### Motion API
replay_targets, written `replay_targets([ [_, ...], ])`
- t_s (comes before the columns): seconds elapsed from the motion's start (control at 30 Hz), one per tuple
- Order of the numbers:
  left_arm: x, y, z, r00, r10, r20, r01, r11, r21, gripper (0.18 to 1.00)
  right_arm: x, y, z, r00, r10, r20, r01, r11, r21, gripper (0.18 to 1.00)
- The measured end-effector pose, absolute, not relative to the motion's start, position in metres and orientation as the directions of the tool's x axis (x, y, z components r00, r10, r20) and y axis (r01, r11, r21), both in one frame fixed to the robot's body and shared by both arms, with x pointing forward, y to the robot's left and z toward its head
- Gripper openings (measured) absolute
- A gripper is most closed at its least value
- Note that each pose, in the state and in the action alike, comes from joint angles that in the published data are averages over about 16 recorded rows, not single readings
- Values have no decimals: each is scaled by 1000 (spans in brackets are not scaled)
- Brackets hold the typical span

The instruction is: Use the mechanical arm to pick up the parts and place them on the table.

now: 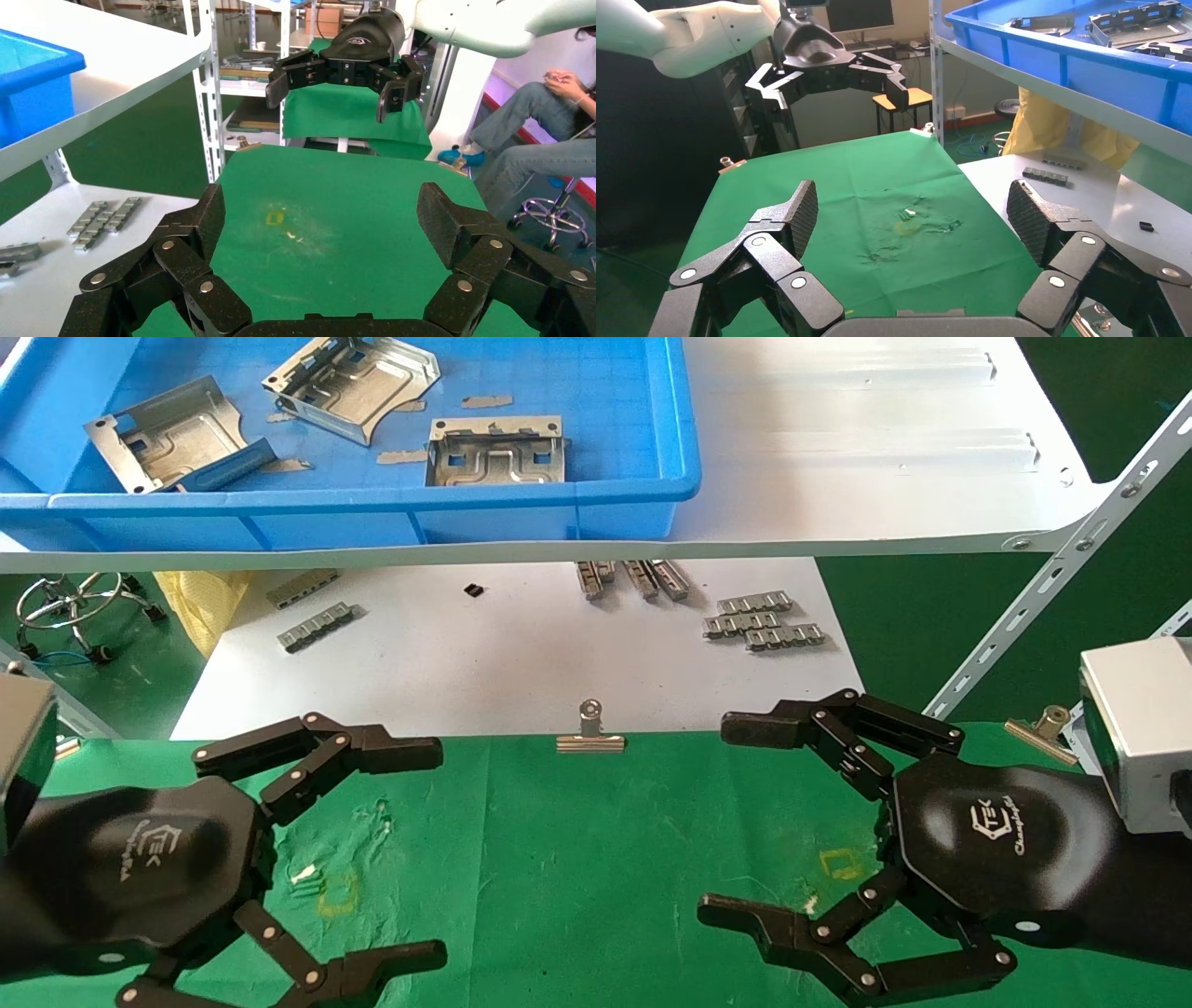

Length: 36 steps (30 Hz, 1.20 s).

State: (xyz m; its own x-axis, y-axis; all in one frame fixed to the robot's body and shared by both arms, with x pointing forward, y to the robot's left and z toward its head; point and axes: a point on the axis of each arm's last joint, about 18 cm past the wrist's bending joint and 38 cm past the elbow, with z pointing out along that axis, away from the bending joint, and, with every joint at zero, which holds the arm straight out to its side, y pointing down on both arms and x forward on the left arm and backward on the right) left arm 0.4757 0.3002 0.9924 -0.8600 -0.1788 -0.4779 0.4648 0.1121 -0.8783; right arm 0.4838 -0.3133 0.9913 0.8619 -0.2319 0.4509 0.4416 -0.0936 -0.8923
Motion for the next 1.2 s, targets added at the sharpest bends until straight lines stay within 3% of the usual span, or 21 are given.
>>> replay_targets([
  [0.67,476,300,992,-860,-179,-478,465,112,-878,1001,484,-313,991,862,-232,451,442,-94,-892,950],
  [0.87,476,300,992,-860,-179,-478,465,112,-878,1001,484,-313,991,862,-232,451,442,-94,-892,880],
  [1.2,476,300,992,-860,-179,-478,465,112,-878,1001,484,-313,991,862,-232,451,442,-94,-892,672],
])
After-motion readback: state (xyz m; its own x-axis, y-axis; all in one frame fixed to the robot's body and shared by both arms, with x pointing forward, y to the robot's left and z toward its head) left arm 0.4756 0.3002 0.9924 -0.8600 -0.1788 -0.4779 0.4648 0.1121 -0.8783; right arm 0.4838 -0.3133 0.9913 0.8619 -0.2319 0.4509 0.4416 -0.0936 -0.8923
